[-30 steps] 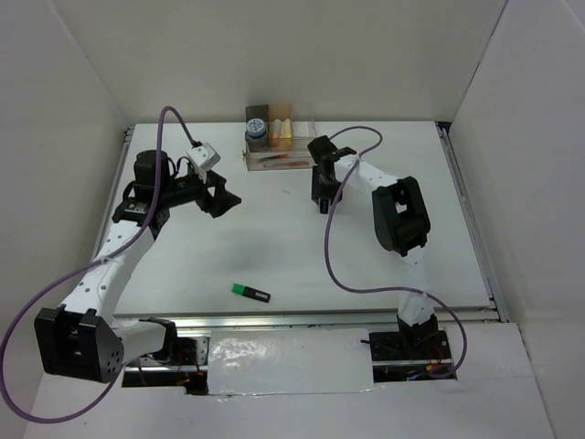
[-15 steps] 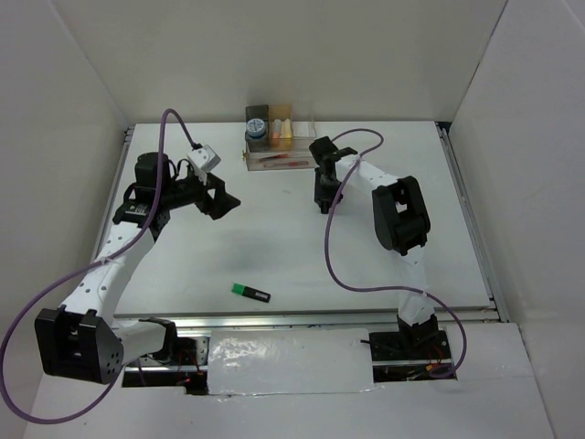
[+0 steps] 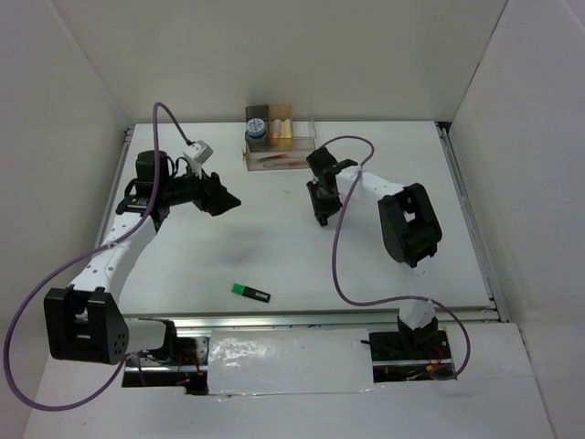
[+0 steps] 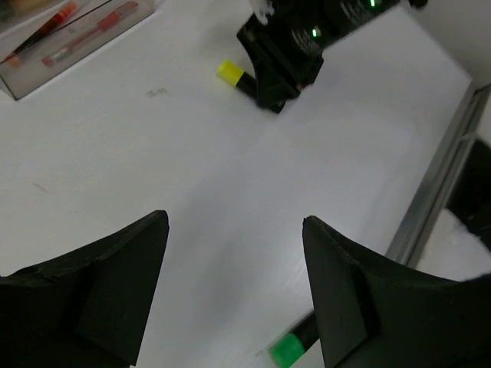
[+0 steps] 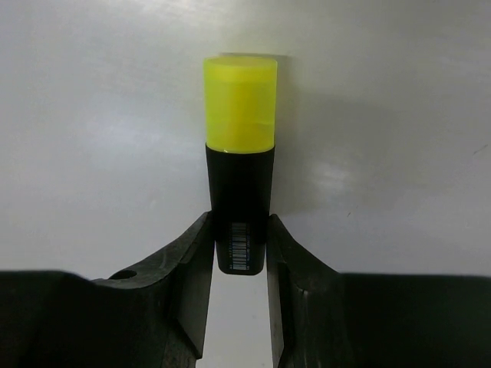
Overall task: Sort the stationery into containers
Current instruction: Pick up the pen from the center of the board, then place the pen in the storage box.
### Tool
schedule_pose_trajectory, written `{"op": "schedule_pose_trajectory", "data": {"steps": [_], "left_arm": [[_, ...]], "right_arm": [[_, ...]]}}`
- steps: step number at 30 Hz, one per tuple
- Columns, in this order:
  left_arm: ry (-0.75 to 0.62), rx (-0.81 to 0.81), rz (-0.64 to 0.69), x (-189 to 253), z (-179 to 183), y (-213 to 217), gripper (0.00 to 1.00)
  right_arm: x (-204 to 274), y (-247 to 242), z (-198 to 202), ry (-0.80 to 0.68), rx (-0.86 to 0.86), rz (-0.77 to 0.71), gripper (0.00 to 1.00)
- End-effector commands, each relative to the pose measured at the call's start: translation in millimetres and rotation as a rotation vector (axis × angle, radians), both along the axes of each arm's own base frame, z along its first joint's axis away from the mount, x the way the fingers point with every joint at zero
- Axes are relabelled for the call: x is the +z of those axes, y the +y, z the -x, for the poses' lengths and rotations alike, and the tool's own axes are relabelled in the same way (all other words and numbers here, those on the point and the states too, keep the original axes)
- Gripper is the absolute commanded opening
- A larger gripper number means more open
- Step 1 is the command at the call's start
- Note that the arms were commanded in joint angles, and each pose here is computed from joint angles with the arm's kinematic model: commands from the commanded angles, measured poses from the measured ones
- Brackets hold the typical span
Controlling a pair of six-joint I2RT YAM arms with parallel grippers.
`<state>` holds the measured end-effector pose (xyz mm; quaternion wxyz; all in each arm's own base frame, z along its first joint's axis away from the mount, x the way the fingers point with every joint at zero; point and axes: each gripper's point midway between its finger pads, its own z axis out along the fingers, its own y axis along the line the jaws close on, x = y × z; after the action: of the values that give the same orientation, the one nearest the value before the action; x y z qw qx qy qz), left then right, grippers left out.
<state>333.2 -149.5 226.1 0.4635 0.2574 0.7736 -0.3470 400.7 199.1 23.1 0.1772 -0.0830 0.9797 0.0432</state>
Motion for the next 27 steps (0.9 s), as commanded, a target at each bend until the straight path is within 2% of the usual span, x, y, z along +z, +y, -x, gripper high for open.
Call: {"op": "schedule_pose_trajectory", "data": {"steps": [1,3,7,10,14,19,27], "left_arm": [[0.033,-0.057,0.156,26,3,-13,0.82],[0.131,-0.043,0.246,25,9,-17,0.80],[0.176,-0.047,0.345,40,22,-26,0.80],[0.170,-0.038,0.339,46,33,-33,0.80],[0.158,-0.037,0.326,51,39,-37,0.80],[0.202,-0.084,0.312,51,49,-51,0.76],[0.170,-0.069,0.284,52,45,-58,0.74]], "right_arm": [[71,32,-7,-0.258,0.251,-0.047,0.00],[94,32,-6,-0.359,0.348,-0.030,0.00],[126,34,1,-0.496,0.488,0.020,0.00],[162,45,2,-0.654,0.613,0.029,0.00],[189,59,18,-0.765,0.731,0.000,0.00],[201,79,44,-0.845,0.885,-0.014,0.00],[212,93,80,-0.934,1.045,-0.001,0.00]]}}
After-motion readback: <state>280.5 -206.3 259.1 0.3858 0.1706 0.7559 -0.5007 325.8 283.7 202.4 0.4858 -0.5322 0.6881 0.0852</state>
